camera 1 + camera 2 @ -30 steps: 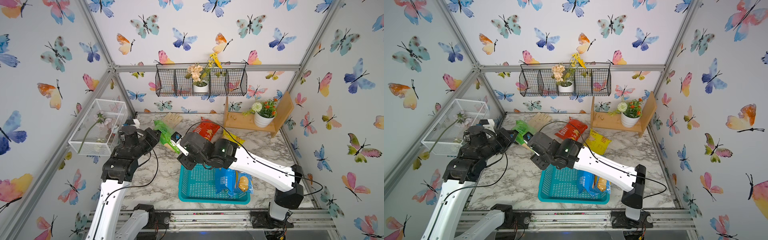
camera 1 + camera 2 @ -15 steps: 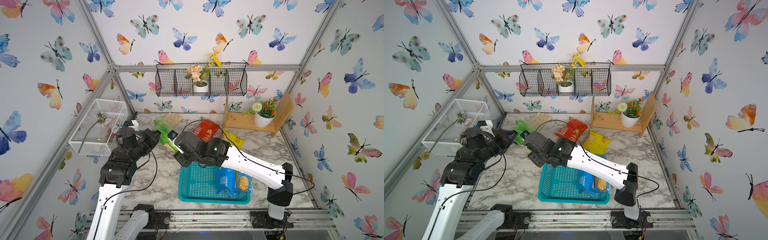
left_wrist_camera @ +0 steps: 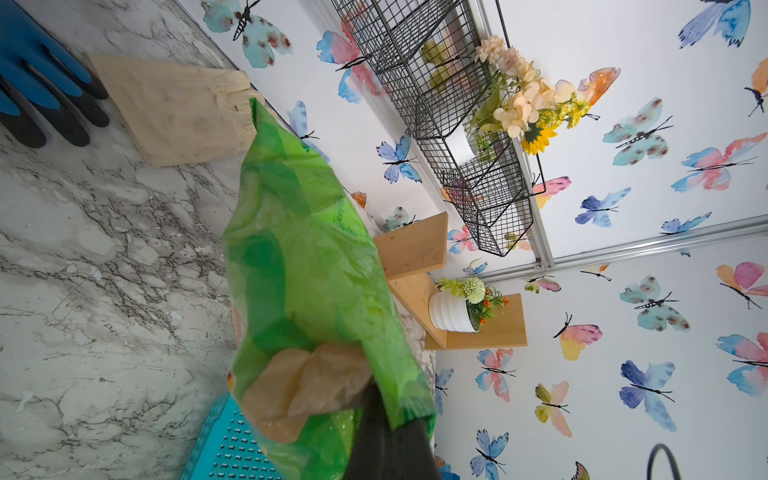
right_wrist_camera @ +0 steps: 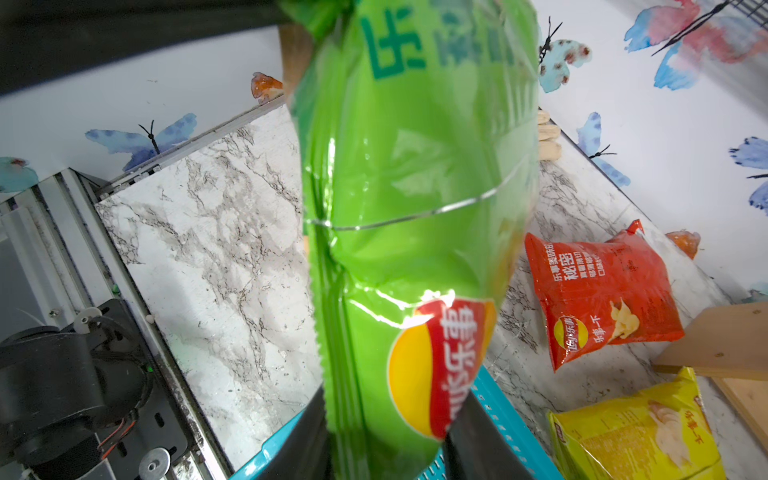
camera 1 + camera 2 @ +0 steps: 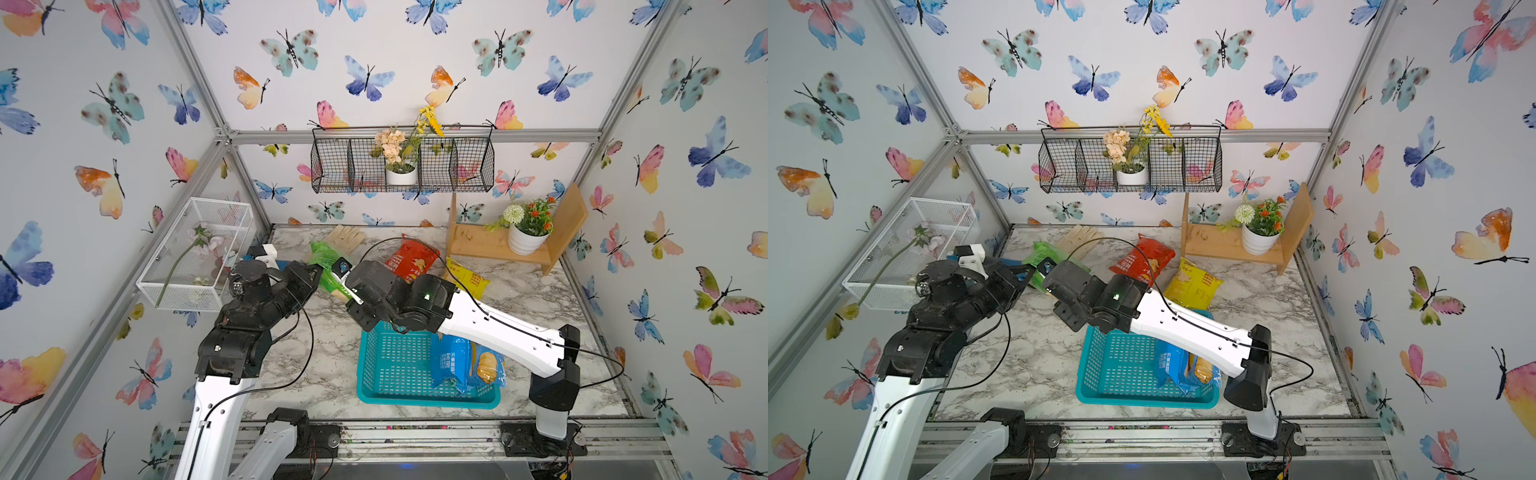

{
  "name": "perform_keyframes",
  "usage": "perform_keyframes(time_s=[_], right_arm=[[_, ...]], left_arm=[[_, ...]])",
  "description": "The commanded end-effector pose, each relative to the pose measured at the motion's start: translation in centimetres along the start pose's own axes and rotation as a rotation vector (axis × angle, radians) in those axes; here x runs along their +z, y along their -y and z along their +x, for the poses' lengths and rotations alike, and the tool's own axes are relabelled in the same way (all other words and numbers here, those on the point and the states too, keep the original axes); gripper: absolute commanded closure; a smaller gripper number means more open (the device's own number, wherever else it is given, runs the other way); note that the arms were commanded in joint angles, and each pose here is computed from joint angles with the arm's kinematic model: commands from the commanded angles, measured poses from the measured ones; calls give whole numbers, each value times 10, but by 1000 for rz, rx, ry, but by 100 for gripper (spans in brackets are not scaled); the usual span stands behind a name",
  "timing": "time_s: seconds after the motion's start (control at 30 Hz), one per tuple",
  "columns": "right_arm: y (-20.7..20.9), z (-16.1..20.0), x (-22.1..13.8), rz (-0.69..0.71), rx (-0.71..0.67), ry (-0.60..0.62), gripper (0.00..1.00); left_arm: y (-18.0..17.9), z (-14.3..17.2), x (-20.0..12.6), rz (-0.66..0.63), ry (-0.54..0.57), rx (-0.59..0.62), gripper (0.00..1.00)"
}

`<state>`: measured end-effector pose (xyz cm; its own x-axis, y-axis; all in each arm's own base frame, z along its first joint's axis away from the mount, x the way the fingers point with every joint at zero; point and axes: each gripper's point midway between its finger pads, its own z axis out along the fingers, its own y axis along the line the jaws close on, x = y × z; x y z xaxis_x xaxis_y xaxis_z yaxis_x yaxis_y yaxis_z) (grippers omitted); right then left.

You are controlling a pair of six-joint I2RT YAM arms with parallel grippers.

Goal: Put the potato chips into the basket
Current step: Pick up the potato chip from the center of the board.

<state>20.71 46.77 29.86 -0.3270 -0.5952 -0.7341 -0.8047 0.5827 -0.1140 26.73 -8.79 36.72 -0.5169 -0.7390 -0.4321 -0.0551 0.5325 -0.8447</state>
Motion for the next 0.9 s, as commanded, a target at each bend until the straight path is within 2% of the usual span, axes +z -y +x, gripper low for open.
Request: perform_keyframes(time_s=[0.0,0.13,0.17,0.2,0.3,0.4,0.63,0.77,0.87], right_arm=[[-3,-11,-2,-8,10,36,70],[-7,-8,-6,-38,19,30,89],[-8,-8,-7,-51,26,31,94],[-10,-9,-9,-64,33,34,98],[-16,-10,-19,-116,61,45,98],[-20,-14,-32,-163,94,66,98],[-18,-17,-71,-242,215,124,98],[-14,-6,-90,-271,298,140,98],[-9,9,-99,-281,374,134,98]], left_arm=[[10,3,-4,52,-16,5,100],[13,2,-6,59,-9,9,94],[14,1,-6,60,-7,10,88],[16,0,-7,64,-6,12,78],[21,-4,-11,66,9,23,41],[28,-12,-21,67,48,46,21],[37,-29,-45,32,151,136,19],[17,-19,-38,-11,120,168,28],[-7,-4,-28,-39,83,169,30]])
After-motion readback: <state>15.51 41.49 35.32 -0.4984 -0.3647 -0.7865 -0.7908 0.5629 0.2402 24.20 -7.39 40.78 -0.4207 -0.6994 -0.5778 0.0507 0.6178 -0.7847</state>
